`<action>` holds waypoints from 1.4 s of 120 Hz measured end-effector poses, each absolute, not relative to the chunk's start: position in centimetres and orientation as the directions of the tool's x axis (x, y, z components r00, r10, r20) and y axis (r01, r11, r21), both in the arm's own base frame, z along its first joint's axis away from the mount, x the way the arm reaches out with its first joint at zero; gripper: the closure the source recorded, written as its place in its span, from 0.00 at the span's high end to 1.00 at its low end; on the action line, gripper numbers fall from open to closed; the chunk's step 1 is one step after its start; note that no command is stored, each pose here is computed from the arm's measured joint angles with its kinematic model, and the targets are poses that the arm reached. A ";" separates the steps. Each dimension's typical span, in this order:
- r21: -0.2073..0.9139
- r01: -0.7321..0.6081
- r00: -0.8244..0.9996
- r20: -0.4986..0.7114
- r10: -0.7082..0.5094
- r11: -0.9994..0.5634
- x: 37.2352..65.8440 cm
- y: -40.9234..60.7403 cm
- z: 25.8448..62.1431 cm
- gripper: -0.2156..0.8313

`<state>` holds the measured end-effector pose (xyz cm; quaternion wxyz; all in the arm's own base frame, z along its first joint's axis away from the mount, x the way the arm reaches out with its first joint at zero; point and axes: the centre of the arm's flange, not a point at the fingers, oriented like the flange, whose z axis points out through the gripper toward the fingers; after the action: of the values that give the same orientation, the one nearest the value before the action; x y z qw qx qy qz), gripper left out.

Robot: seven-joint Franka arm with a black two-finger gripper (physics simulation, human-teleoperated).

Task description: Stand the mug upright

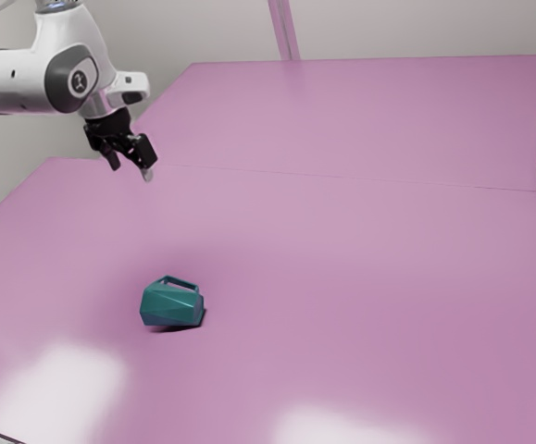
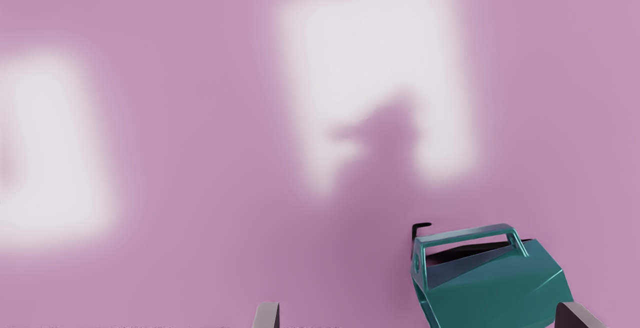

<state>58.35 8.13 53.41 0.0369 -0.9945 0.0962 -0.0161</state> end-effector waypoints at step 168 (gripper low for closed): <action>0.643 0.097 0.995 -0.034 0.098 -0.760 44.7 14.4 30.4 0.79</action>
<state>44.69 14.37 30.37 -0.3427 -0.9380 -0.0519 -0.0007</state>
